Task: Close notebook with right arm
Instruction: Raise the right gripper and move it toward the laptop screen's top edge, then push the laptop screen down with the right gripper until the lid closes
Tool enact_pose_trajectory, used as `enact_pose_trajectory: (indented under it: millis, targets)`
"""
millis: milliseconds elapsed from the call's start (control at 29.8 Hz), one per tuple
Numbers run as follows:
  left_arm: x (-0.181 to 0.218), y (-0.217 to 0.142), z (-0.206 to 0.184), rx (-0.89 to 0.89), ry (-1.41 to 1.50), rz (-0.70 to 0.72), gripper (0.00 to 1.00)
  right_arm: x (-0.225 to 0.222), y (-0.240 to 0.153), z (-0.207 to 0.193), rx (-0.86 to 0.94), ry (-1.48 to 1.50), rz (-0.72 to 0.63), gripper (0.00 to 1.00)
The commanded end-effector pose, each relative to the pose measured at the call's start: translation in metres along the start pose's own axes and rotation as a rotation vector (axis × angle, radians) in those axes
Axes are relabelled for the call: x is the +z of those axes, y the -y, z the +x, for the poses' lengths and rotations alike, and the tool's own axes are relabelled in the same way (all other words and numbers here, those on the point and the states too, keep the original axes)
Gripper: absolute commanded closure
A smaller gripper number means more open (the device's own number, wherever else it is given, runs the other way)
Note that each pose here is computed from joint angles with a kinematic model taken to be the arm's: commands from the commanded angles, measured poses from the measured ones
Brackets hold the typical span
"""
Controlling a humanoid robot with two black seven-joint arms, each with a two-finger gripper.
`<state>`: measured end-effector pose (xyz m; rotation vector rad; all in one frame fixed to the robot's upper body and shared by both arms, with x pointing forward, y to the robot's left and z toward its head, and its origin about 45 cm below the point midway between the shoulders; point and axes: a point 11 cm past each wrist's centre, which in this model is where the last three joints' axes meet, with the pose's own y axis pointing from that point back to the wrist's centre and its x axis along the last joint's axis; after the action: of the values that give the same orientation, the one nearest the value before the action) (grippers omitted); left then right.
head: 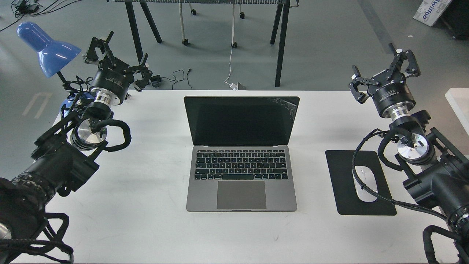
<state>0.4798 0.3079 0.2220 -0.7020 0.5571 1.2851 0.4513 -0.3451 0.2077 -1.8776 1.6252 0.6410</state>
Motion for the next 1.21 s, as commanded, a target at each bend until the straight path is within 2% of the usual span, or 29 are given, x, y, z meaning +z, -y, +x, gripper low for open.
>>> enact_pose_trajectory:
  millis: [0,168,336,504,840,1176]
  targets:
    - [0.000,0.000,-0.001,-0.001,-0.001,-0.004,0.00,0.000,0.000,-0.001,-0.003,-0.002,0.000,0.00]
    - [0.001,0.000,0.000,0.001,-0.004,-0.008,0.00,0.001,0.002,-0.004,-0.013,-0.008,-0.007,0.00]
    - [0.001,0.000,0.000,0.001,-0.003,-0.006,0.00,0.002,0.017,-0.024,-0.059,-0.047,-0.035,0.00]
    - [0.001,0.000,0.000,0.001,-0.001,-0.005,0.00,0.030,0.031,-0.054,-0.129,-0.086,-0.120,0.00]
    - [0.001,0.000,0.000,0.001,0.000,-0.003,0.00,0.065,0.053,-0.086,-0.144,-0.042,-0.149,0.00]
    - [-0.001,0.000,0.000,0.000,0.001,0.002,0.00,0.099,0.048,-0.103,-0.192,-0.067,-0.242,0.00]
